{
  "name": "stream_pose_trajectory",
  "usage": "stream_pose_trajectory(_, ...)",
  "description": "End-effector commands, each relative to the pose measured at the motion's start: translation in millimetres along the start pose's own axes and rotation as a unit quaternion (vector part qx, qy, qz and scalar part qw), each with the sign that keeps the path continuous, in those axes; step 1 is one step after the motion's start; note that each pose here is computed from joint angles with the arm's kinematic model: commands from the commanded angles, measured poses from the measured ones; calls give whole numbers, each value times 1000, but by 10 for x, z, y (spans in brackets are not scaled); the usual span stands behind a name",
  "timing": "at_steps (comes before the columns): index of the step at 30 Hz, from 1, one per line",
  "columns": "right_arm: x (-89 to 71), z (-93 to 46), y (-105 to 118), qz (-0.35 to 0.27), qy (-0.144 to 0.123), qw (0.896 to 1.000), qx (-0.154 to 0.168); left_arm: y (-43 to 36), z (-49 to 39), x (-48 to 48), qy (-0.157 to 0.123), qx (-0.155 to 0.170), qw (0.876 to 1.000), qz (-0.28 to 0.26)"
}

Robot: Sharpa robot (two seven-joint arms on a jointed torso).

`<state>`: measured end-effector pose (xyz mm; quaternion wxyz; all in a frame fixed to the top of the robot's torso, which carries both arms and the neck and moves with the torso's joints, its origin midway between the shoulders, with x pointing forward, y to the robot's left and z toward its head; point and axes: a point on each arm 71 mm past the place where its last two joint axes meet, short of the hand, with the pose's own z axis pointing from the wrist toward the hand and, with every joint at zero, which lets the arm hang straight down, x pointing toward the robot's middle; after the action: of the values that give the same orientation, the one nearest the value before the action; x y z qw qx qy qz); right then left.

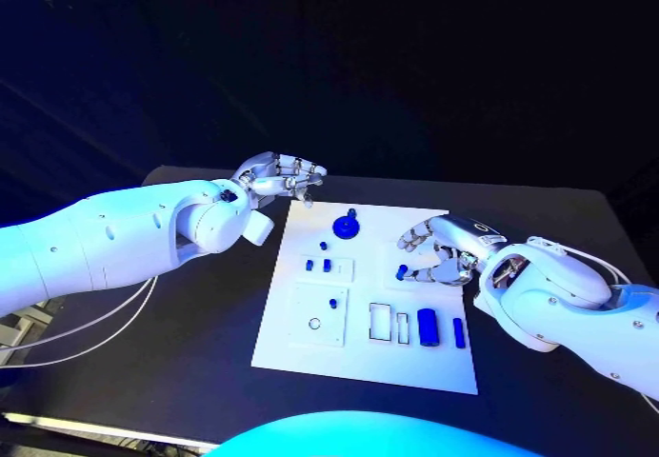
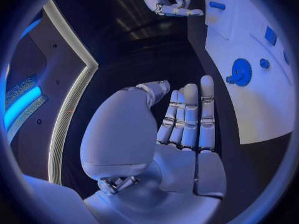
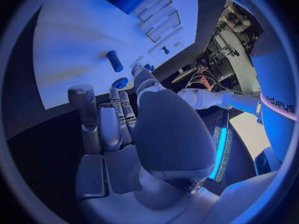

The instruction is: Assemble the parts on the task board

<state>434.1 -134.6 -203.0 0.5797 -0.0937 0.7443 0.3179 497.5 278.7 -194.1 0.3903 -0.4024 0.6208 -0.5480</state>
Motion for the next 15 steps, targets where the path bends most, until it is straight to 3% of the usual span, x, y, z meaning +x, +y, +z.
stream_pose_trajectory(1, 53, 27, -10, -7, 46, 999, -17, -10, 0, 23, 8, 6, 1000, -4)
stream_pose_trajectory(15, 111, 146, -80, -49, 45, 998, -4, -2, -10, 5, 6, 4, 1000, -4)
